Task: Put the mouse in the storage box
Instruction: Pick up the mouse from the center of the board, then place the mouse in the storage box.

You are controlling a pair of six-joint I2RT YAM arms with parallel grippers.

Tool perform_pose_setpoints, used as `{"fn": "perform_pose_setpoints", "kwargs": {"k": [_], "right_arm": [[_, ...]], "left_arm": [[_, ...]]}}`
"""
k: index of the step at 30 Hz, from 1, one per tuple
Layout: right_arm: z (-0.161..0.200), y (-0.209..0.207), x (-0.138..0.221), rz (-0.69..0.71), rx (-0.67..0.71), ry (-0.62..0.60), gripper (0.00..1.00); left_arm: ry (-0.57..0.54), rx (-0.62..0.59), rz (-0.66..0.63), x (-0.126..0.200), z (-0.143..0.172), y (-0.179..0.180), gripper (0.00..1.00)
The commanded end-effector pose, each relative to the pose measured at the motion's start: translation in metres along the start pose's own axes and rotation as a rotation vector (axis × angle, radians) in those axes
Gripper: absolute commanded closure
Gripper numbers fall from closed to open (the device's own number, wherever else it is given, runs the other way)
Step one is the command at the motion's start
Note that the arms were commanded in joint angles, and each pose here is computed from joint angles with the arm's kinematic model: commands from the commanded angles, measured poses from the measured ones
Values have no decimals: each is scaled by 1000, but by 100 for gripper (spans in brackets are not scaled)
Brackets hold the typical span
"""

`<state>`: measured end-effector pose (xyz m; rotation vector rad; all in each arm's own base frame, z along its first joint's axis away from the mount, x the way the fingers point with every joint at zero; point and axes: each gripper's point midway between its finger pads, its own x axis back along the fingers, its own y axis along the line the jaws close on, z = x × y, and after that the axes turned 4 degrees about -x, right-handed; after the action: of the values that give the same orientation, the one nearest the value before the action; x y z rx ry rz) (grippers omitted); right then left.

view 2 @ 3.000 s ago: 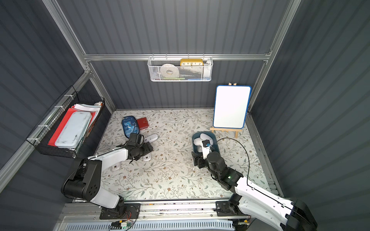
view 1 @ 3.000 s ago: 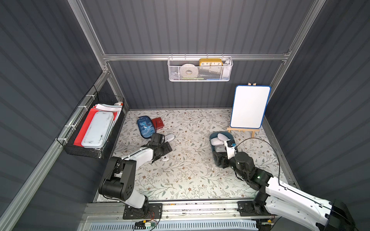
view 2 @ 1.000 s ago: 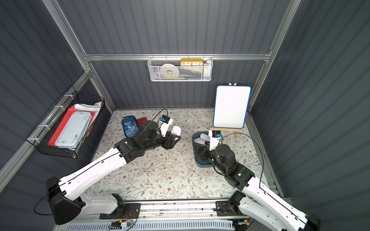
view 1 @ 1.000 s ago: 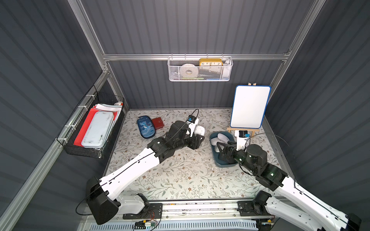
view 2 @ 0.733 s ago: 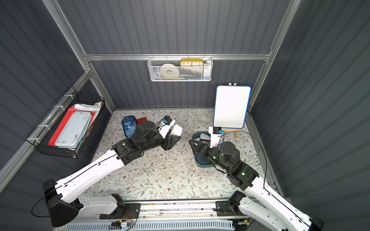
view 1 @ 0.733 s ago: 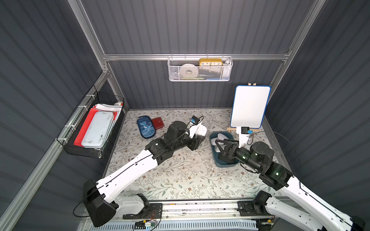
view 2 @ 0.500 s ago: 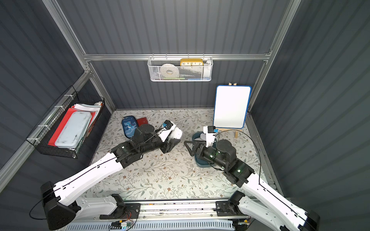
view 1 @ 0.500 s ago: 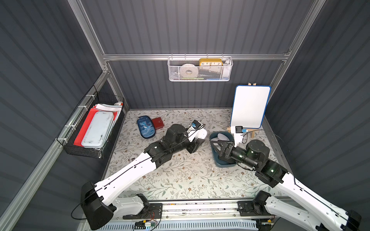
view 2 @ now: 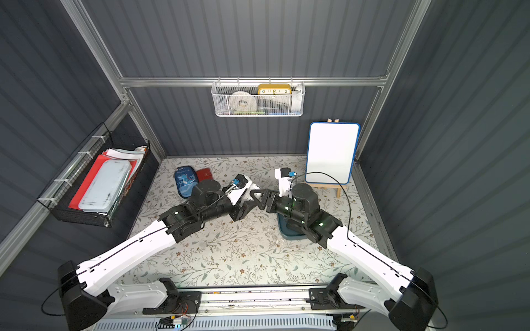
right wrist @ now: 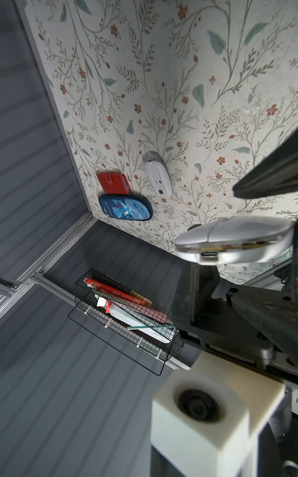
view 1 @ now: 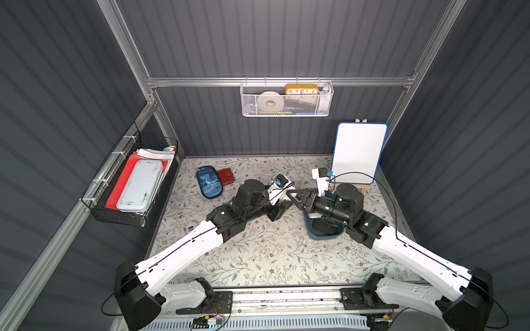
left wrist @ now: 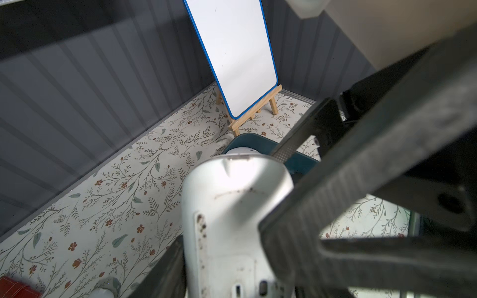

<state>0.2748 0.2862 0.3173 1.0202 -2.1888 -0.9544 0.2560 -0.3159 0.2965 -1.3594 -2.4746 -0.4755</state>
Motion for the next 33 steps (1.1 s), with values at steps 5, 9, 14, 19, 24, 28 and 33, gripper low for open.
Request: {"fn": "perform_pose_setpoints", "kwargs": {"k": [5,9,14,19,24,28,33], "right_arm": [[-8,16,-14,-46,27,-2,56],[-4,14,-19,-45,29,15,67],[-5,10,-19,-27,61,2,87],[-10,-14,-16,106,173,-25,92],[-19,-66,2,376,355,-47,93],[-30,-125,33,693,467,-69,94],[-35,-178,69,949,534,-88,95]], "left_arm": [[-39,-17,13,7,-8,-4,54],[-41,-13,12,7,-8,-4,53],[-27,4,4,5,-3,-3,43],[-30,63,-136,16,-2,20,1],[-20,182,-300,44,8,44,1],[27,274,-406,65,30,56,1],[6,340,-431,87,43,54,1]]}}
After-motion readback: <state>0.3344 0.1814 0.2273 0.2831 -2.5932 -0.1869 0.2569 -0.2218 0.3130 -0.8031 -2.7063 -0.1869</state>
